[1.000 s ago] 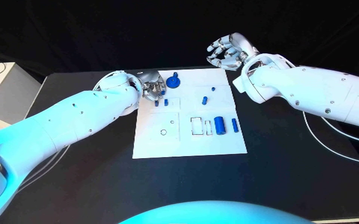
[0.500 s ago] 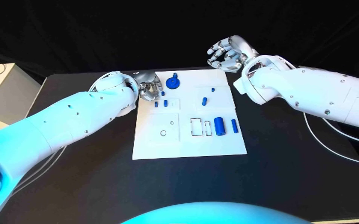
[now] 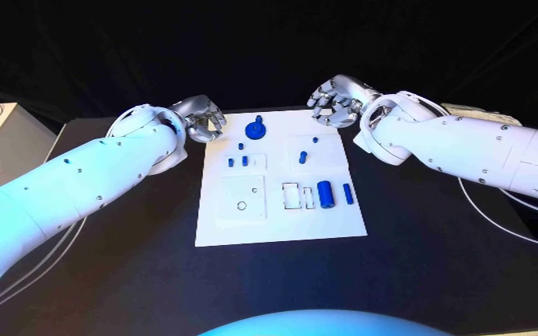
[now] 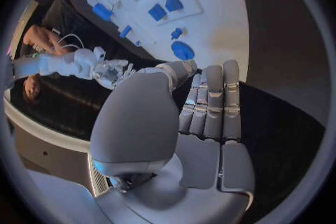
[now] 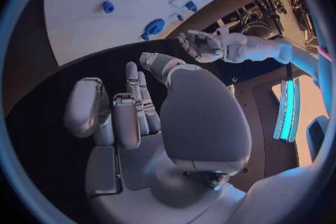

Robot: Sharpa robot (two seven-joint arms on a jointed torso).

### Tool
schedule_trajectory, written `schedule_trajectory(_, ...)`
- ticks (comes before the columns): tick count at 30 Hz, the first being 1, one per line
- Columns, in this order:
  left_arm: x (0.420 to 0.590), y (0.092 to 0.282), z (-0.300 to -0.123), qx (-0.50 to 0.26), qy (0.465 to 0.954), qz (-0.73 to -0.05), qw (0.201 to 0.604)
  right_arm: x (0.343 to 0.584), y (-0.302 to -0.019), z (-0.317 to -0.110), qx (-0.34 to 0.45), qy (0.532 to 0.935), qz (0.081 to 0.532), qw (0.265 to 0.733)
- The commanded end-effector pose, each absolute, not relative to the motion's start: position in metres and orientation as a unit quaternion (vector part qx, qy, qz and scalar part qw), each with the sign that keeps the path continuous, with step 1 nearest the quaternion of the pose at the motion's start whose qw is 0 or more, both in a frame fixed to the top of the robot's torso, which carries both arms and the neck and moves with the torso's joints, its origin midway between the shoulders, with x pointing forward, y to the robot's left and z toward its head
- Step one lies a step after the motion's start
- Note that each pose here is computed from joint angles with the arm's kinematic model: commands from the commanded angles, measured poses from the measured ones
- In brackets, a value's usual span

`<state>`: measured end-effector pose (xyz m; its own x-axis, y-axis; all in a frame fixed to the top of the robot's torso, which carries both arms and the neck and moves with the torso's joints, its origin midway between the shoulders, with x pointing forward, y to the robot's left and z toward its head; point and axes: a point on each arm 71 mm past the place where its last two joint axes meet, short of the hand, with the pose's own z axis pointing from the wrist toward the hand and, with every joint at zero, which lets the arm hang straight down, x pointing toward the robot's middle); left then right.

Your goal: Assemble the parts on the task board

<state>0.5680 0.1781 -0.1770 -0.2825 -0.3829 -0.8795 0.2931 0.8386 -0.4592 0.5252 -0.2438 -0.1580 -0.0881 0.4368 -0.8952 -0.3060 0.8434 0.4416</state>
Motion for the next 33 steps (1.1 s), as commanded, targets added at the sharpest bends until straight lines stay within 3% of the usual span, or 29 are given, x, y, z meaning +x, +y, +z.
schedule_trajectory(1, 0.564, 0.185, -0.169, -0.146, 0.711, -0.383, 0.571, 0.524, -0.242, -0.164, -0.052, 0.705, 0.219, 0.673)
schedule_trajectory(8, 0.547, 0.209, -0.169, -0.316, 0.641, -0.529, 0.457, 0.526, -0.246, -0.177, -0.112, 0.718, 0.155, 0.67)
schedule_trajectory(13, 0.532, 0.219, -0.172, -0.367, 0.599, -0.584, 0.407, 0.525, -0.247, -0.187, -0.131, 0.727, 0.128, 0.662)
schedule_trajectory(23, 0.511, 0.23, -0.173, -0.394, 0.561, -0.618, 0.384, 0.521, -0.244, -0.197, -0.148, 0.738, 0.115, 0.648)
schedule_trajectory(33, 0.505, 0.232, -0.171, -0.399, 0.552, -0.624, 0.384, 0.519, -0.233, -0.205, -0.142, 0.738, 0.136, 0.646)
